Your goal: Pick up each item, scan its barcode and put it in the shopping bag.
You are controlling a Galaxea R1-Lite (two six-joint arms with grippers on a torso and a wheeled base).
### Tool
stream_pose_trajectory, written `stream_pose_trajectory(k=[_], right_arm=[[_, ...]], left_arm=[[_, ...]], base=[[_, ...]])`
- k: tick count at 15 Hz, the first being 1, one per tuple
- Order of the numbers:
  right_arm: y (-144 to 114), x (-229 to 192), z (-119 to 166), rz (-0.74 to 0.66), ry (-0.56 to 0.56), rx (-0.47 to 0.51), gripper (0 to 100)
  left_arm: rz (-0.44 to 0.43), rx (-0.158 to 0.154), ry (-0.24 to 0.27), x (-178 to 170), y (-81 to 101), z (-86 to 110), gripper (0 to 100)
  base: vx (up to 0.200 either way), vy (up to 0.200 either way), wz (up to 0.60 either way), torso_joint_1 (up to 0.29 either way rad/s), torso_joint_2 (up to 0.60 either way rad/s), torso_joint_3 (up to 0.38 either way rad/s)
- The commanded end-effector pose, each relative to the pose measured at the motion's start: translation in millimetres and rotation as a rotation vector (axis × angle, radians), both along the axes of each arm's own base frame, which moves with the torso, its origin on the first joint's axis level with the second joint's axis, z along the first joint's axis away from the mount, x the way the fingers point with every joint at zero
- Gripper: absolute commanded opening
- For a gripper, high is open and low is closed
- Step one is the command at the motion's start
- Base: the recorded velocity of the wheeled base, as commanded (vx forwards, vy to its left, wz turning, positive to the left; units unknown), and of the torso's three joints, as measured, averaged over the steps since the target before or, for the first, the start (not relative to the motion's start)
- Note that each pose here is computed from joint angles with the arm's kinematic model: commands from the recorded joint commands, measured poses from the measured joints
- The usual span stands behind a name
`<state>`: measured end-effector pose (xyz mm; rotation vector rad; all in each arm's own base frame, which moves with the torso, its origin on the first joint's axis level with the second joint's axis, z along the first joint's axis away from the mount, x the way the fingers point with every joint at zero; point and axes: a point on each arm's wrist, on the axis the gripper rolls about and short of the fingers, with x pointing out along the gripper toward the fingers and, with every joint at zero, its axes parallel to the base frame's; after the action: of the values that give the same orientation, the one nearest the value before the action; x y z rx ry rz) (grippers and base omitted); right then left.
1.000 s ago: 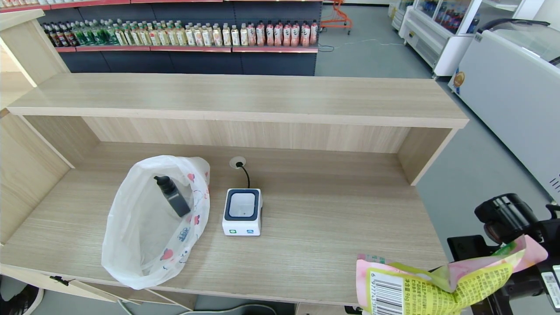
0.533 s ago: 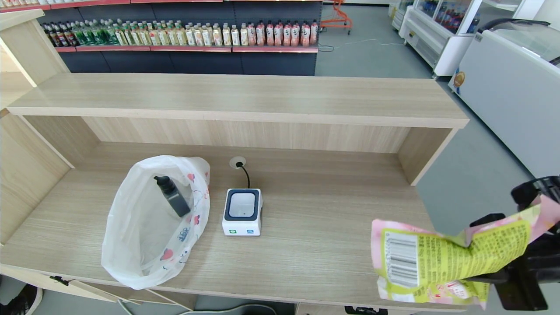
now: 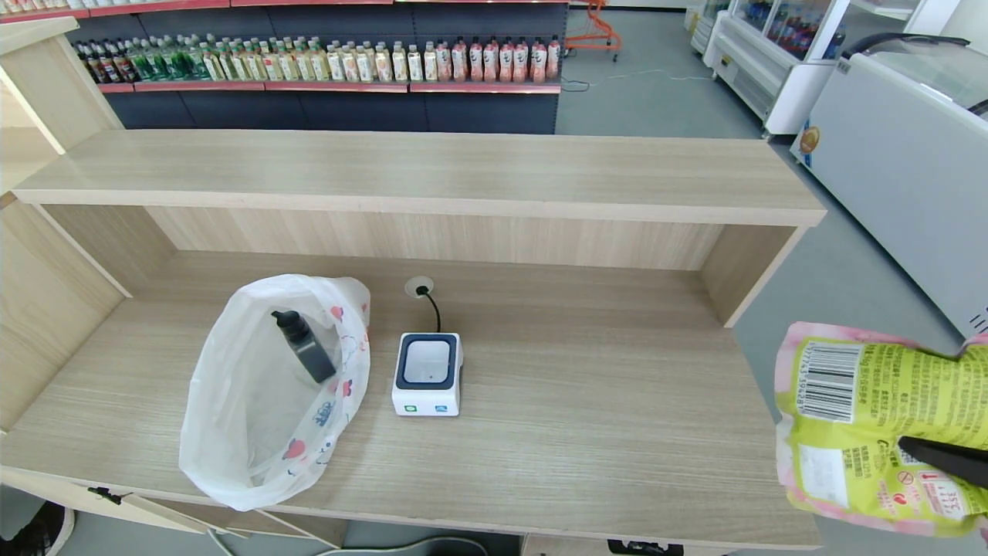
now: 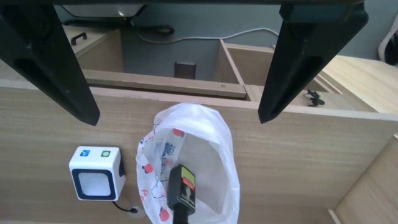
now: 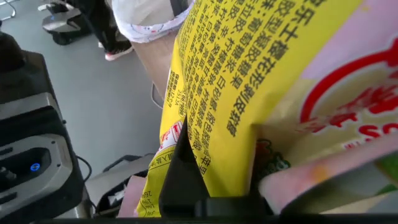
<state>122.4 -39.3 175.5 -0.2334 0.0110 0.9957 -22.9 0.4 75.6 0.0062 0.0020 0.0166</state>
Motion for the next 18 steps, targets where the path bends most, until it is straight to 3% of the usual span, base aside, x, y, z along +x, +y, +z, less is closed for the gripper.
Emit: stream_pose_trajectory(k=[1, 2, 4, 5, 6, 7, 8, 9, 11, 12, 14, 15, 16, 18], right_arm=[[7, -5, 17, 0.016, 0.031, 0.026, 0], [8, -4, 26, 0.015, 0.069, 0.047, 0], [14, -4, 77, -0.045, 0.385, 0.257, 0], [17, -9, 102, -0.089, 0.543, 0.385, 0], [20, -15, 136, -0.189, 0.795, 0.607, 0], [29, -12, 154, -0.328, 0.934, 0.783, 0], [46, -7, 150, -0.413, 0.992, 0.808, 0], [57, -6, 137, -0.54, 1.052, 0.775, 0], [83, 4, 108, -0.87, 1.119, 0.634, 0], [90, 11, 101, -0.975, 1.163, 0.663, 0], [93, 8, 100, -1.019, 1.239, 0.661, 0], [94, 2, 100, -1.061, 1.326, 0.586, 0], [101, 2, 103, -1.073, 1.412, 0.573, 0], [109, 9, 113, -1.045, 1.496, 0.598, 0]], left_arm=[[0.0, 0.0, 0.0, 0, 0.0, 0.0, 100], [0.0, 0.0, 0.0, 0, 0.0, 0.0, 100], [0.0, -0.002, 0.0, 0, 0.0, 0.0, 100], [0.0, 0.0, 0.0, 0, 0.0, 0.0, 100], [0.0, 0.0, 0.0, 0, 0.0, 0.0, 100], [0.0, 0.0, 0.0, 0, 0.0, 0.0, 100], [0.0, 0.0, 0.0, 0, 0.0, 0.0, 100], [0.0, 0.0, 0.0, 0, 0.0, 0.0, 100], [0.0, 0.0, 0.0, 0, 0.0, 0.0, 100], [0.0, 0.0, 0.0, 0, 0.0, 0.0, 100], [0.0, 0.0, 0.0, 0, 0.0, 0.0, 100], [0.0, 0.0, -0.002, 0, 0.0, 0.1, 100], [0.0, 0.0, 0.0, 0, 0.0, 0.0, 100], [0.0, 0.0, 0.0, 0, 0.0, 0.0, 100]], base=[[0.0, 0.0, 0.0, 0.0, 0.0, 0.0], [0.0, 0.0, 0.0, 0.0, 0.0, 0.0], [0.0, 0.0, 0.0, 0.0, 0.0, 0.0], [0.0, 0.0, 0.0, 0.0, 0.0, 0.0], [0.0, 0.0, 0.0, 0.0, 0.0, 0.0], [0.0, 0.0, 0.0, 0.0, 0.0, 0.0], [0.0, 0.0, 0.0, 0.0, 0.0, 0.0], [0.0, 0.0, 0.0, 0.0, 0.0, 0.0], [0.0, 0.0, 0.0, 0.0, 0.0, 0.0], [0.0, 0.0, 0.0, 0.0, 0.0, 0.0], [0.0, 0.0, 0.0, 0.0, 0.0, 0.0], [0.0, 0.0, 0.0, 0.0, 0.0, 0.0], [0.0, 0.0, 0.0, 0.0, 0.0, 0.0], [0.0, 0.0, 0.0, 0.0, 0.0, 0.0]])
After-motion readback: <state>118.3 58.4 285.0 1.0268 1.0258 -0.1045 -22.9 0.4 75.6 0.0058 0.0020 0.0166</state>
